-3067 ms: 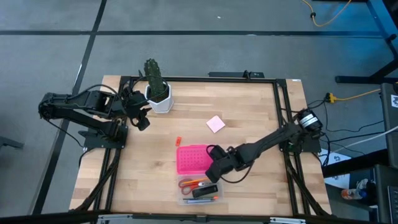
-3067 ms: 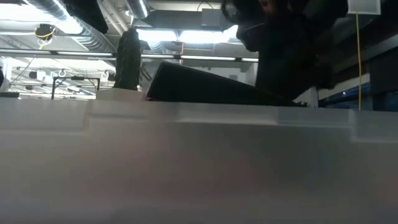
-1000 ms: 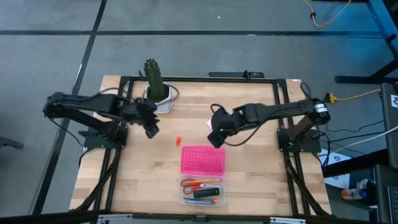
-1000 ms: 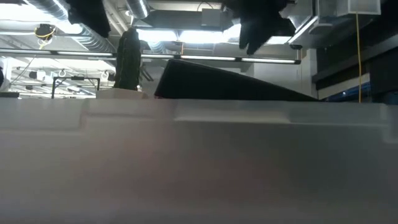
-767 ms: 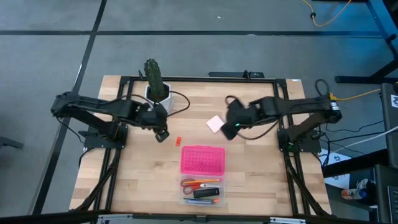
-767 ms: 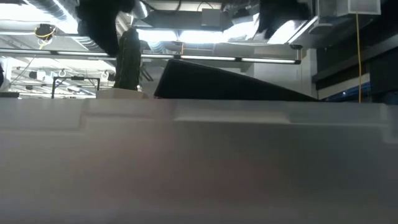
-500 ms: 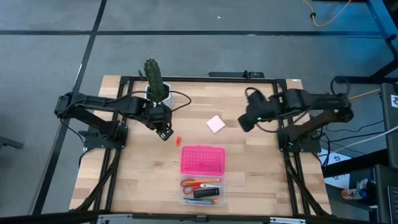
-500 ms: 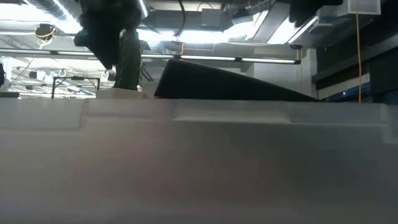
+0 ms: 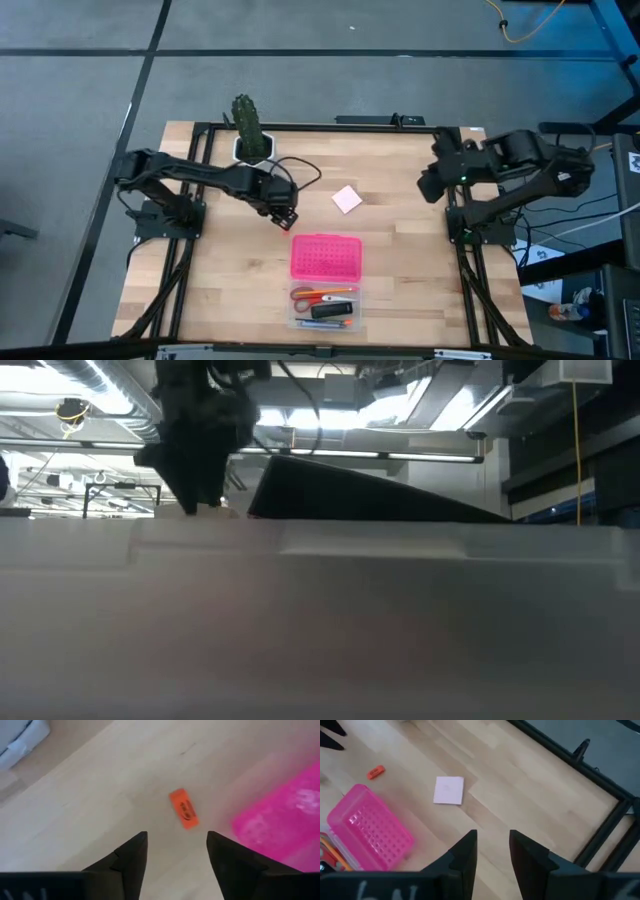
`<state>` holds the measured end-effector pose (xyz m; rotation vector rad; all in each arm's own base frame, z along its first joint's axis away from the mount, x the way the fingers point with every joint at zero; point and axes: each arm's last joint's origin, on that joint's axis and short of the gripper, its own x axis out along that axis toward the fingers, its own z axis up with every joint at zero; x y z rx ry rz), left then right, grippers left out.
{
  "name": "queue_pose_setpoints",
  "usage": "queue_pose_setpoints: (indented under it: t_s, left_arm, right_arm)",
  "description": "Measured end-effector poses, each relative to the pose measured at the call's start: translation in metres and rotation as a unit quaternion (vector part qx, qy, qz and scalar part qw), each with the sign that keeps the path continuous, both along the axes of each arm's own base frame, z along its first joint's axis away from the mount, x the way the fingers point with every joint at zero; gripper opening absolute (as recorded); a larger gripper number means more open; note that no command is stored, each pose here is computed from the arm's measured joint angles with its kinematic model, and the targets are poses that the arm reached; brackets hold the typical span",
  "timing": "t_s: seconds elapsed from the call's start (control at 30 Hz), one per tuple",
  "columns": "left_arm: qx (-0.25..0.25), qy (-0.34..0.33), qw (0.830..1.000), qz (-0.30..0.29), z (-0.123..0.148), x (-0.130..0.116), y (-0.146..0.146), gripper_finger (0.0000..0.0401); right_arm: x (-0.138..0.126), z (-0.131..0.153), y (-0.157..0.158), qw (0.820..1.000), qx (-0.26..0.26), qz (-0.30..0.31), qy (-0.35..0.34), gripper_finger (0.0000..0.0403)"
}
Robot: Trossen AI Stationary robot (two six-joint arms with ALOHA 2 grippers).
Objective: Pack school essentials
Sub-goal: Put the orange eraser into the pencil case
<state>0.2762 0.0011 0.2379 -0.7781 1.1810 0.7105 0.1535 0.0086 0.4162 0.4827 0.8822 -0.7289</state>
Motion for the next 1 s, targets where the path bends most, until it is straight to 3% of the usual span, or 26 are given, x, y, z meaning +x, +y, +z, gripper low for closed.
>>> queue_pose_setpoints:
  t_s: [0.37, 0.8, 1.0]
  left_arm:
    - [-0.026, 0.031, 0.999, 0.019, -0.051, 0.033, -0.005, 0.021]
    - [-0.043, 0.053, 0.996, 0.052, -0.079, 0.038, -0.006, 0.021]
    - [-0.054, 0.01, 0.996, 0.065, -0.091, 0.044, -0.006, 0.021]
  right_arm:
    - [-0.023, 0.009, -0.003, 0.999, -0.012, 0.022, -0.026, 0.0116]
    - [-0.024, 0.009, -0.003, 0.999, -0.023, 0.042, -0.019, 0.0116]
    - [-0.024, 0.009, -0.003, 0.998, -0.027, 0.05, -0.016, 0.0116]
